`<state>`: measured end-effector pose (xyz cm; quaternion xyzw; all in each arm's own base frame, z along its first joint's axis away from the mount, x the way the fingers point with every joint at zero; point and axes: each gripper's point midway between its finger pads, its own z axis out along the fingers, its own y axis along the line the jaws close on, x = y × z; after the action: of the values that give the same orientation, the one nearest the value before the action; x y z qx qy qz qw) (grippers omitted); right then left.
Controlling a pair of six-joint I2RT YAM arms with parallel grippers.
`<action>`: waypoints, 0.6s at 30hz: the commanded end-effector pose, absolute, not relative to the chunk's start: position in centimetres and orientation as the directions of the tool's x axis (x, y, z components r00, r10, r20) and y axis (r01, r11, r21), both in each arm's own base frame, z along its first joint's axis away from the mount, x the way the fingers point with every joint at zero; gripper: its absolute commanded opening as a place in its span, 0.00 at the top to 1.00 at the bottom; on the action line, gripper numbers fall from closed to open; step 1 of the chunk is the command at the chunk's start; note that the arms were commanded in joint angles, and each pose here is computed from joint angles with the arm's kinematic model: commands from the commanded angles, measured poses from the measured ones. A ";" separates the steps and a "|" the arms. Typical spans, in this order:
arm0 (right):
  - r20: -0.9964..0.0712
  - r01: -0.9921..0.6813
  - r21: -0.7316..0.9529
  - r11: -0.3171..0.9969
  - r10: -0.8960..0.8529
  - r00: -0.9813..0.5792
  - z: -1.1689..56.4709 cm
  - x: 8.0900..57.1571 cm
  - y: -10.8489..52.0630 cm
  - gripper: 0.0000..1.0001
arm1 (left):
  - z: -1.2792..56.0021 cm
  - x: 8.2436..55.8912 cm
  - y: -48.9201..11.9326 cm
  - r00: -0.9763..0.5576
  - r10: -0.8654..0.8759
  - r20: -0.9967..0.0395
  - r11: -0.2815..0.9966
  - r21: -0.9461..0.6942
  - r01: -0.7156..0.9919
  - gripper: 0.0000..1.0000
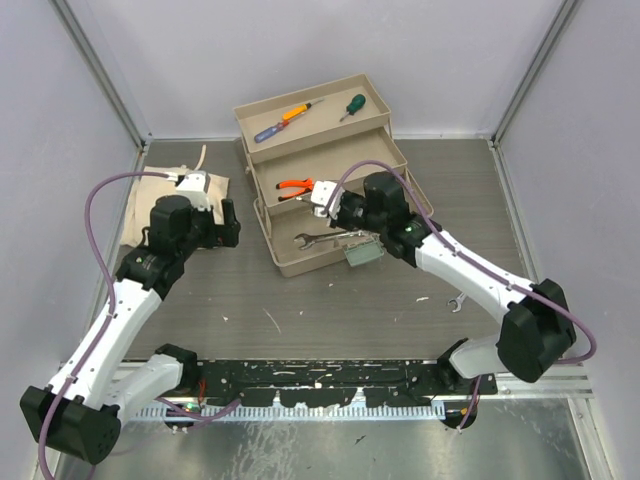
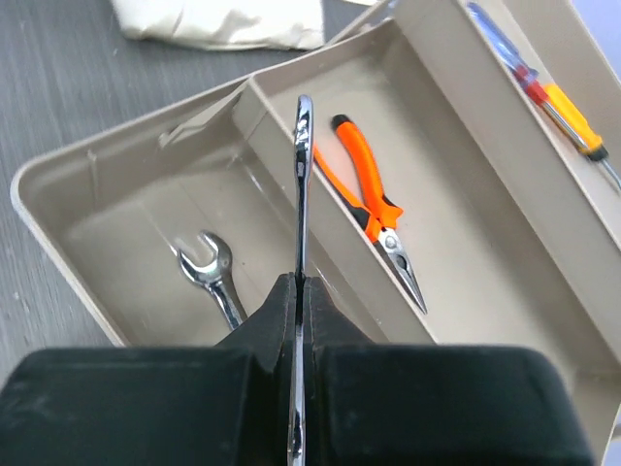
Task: Sort the tools into containers
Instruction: Place the wrench in the storage box.
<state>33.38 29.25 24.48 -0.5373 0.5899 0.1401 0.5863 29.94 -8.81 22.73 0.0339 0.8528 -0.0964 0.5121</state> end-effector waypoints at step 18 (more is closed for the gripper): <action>-0.545 -0.814 -0.556 -0.167 -0.667 0.509 16.1 37.3 32.7 0.97 | 24.1 29.5 -7.4 -0.435 -0.085 -0.896 0.987 -0.135 0.084 0.00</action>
<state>35.35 32.01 14.41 -0.7515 0.5063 0.1218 0.4051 29.56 -7.93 22.36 0.0156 0.8578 -0.0795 0.5076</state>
